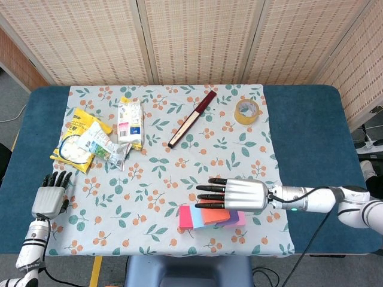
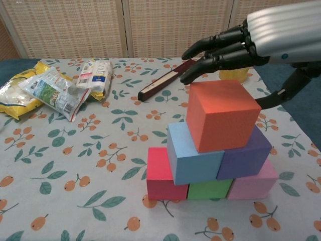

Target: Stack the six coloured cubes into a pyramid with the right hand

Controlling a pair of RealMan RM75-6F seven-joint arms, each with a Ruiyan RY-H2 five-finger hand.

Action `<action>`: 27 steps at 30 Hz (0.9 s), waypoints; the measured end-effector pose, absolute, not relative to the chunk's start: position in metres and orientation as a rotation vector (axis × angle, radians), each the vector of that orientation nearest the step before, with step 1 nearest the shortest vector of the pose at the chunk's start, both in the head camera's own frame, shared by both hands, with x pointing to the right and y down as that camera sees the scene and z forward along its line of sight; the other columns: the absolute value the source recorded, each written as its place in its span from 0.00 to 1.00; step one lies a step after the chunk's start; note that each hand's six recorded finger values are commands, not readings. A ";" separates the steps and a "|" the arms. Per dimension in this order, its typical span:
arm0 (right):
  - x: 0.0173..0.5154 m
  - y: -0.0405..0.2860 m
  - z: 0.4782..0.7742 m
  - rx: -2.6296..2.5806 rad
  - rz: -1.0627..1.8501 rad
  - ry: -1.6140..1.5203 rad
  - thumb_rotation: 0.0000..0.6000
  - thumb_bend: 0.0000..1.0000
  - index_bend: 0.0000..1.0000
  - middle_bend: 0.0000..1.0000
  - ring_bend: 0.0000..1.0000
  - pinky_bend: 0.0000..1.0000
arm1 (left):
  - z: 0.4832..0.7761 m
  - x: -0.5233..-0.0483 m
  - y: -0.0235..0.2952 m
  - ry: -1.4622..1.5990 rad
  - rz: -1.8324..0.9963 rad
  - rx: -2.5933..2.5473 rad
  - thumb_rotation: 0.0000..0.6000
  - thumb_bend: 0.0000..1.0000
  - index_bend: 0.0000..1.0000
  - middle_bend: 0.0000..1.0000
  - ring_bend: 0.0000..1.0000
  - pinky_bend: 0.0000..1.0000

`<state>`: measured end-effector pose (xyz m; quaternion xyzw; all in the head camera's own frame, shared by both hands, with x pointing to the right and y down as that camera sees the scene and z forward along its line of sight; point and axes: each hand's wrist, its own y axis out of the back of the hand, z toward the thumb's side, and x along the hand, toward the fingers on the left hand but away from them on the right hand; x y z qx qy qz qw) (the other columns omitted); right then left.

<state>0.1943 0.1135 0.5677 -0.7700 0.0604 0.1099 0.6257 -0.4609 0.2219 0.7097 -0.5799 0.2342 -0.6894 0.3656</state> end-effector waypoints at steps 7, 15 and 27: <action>0.195 0.110 0.561 -1.785 0.232 0.097 1.00 0.11 0.00 0.13 0.00 0.24 | 0.709 -0.461 0.222 0.605 -1.771 -1.490 1.00 0.41 0.00 0.06 0.01 0.10; 0.213 0.092 0.544 -1.834 0.261 -0.068 1.00 0.06 0.00 0.12 0.00 0.24 | 0.706 -0.460 0.220 0.618 -1.759 -1.488 1.00 0.41 0.00 0.03 0.01 0.10; 0.306 0.086 0.533 -1.730 0.726 -0.650 1.00 0.06 0.00 0.01 0.00 0.07 | 0.666 -0.448 0.203 0.808 -1.521 -1.458 1.00 0.42 0.00 0.00 0.00 0.10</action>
